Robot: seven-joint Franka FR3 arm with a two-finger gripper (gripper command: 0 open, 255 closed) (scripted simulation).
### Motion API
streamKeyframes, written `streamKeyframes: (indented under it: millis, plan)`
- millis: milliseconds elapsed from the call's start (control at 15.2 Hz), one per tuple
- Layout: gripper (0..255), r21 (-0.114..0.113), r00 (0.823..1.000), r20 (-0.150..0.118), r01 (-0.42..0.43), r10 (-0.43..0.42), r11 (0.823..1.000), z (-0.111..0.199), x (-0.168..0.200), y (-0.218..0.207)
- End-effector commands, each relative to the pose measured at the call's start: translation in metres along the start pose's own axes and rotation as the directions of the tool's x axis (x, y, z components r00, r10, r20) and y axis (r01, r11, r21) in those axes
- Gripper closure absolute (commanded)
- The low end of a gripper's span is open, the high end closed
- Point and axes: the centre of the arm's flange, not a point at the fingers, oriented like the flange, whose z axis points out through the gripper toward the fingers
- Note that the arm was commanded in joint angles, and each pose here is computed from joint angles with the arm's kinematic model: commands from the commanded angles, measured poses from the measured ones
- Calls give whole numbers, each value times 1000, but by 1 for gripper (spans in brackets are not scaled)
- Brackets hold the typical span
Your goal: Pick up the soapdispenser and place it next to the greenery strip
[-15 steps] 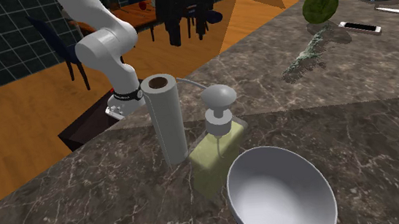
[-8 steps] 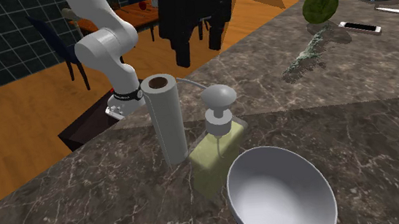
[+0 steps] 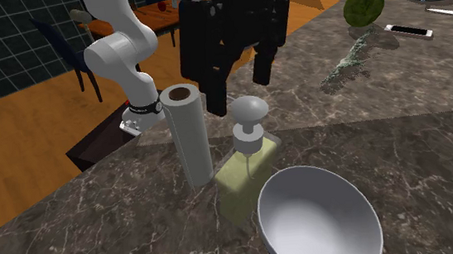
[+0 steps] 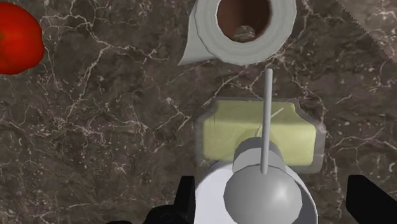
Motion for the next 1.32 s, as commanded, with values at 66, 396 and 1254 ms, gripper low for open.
streamKeyframes:
  millis: [66,396,1254]
  plan:
    - [0,-1,1000,-1,-1,1,1000,15,3,2]
    - [0,-1,1000,-1,-1,1,1000,34,3,2]
    - [255,-1,1000,-1,-1,1,1000,34,3,2]
